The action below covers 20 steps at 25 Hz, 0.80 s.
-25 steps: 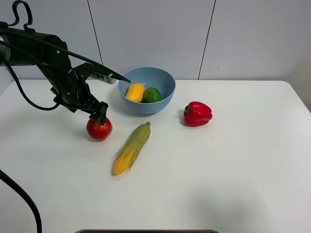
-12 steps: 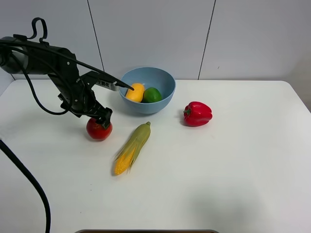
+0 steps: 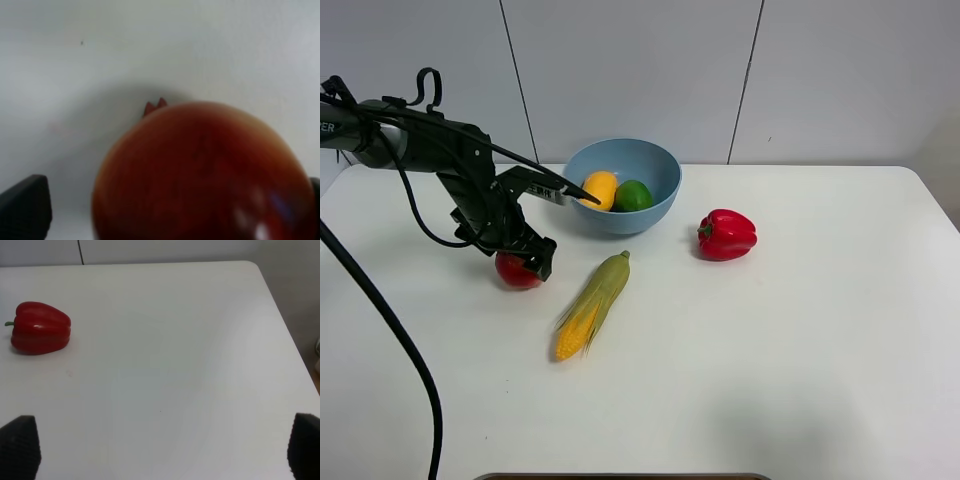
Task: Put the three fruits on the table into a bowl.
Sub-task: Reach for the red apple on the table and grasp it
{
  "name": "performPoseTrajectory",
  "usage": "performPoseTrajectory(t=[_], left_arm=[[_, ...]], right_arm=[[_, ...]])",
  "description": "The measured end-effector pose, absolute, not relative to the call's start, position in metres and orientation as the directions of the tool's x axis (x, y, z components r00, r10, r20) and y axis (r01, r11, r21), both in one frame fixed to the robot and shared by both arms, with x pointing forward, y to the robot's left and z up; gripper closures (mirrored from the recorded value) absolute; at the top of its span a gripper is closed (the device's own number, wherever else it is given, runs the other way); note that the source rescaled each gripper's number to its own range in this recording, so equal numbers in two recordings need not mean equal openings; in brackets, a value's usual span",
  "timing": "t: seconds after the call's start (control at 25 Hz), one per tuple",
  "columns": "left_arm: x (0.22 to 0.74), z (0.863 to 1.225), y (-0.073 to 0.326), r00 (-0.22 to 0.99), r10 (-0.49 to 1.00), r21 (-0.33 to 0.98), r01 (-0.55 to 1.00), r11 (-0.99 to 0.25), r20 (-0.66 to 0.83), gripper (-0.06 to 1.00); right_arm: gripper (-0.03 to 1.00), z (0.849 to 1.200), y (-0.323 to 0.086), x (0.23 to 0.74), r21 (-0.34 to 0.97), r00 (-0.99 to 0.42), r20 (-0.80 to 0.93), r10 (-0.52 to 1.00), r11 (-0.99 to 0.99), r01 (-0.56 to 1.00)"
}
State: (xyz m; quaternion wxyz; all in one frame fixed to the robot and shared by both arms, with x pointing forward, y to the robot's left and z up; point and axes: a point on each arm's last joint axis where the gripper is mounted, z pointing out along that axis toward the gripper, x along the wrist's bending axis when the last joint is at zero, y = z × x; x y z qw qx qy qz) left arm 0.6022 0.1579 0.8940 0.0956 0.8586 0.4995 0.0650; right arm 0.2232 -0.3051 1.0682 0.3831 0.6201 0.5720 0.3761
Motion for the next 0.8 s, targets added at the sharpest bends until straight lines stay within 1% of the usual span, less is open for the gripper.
performPoseTrajectory(t=[0.12,0.48,0.68,0.8], left_arm=[[0.603,0.886,0.157,0.492,0.87,0.225,0.846,-0.483,0.016,-0.05],[0.608,0.886,0.155,0.482,0.876,0.274,0.841,-0.466,0.013,-0.05],[0.607,0.884,0.155,0.477,0.879,0.27,0.845,-0.461,0.007,-0.05],[0.606,0.876,0.155,0.478,0.878,0.242,0.852,-0.464,0.003,-0.05]], right_arm=[[-0.03,1.068,-0.305,0.223,0.905,0.063,0.028,0.998,-0.052,0.421],[-0.03,1.068,-0.305,0.223,0.905,0.063,0.028,0.998,-0.052,0.421],[-0.03,1.068,-0.305,0.223,0.905,0.063,0.028,0.998,-0.052,0.421],[-0.03,1.068,-0.305,0.223,0.905,0.063,0.028,0.998,-0.052,0.421]])
